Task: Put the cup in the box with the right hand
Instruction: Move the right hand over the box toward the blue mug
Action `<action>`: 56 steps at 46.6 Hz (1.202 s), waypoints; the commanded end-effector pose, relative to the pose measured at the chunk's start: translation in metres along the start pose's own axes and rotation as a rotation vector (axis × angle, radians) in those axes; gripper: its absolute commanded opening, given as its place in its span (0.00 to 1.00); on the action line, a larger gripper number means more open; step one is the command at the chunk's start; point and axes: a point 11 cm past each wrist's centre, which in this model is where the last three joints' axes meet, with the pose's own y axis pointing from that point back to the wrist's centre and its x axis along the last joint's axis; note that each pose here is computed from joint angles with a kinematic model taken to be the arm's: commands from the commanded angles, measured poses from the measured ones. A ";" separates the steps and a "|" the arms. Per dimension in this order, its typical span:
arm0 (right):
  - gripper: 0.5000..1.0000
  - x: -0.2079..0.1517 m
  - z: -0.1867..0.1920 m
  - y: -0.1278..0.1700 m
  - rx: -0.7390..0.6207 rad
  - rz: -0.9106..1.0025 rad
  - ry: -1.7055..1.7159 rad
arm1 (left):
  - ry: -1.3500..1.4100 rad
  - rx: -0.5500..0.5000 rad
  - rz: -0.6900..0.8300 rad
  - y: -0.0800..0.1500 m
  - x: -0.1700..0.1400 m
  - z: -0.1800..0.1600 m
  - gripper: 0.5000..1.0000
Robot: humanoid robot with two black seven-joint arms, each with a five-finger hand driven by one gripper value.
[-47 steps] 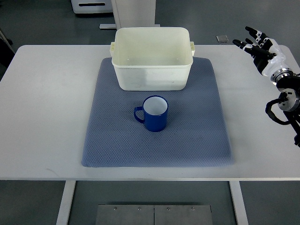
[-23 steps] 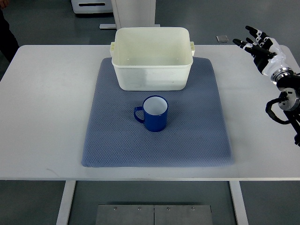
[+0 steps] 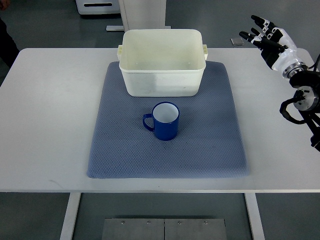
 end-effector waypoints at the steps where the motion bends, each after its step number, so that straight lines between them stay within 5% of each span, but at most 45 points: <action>1: 1.00 -0.015 -0.005 -0.001 0.015 -0.056 -0.006 | 0.000 0.002 0.000 0.000 0.000 0.000 1.00; 17: 1.00 -0.083 -0.022 0.004 0.055 -0.320 0.006 | 0.000 0.000 0.000 0.000 0.000 0.000 1.00; 37: 1.00 -0.153 0.016 0.024 -0.014 -0.583 0.224 | 0.000 0.000 0.000 0.000 0.000 0.000 1.00; 56: 1.00 -0.175 0.048 0.040 -0.089 -0.725 0.346 | 0.000 0.000 0.001 0.000 0.000 0.000 1.00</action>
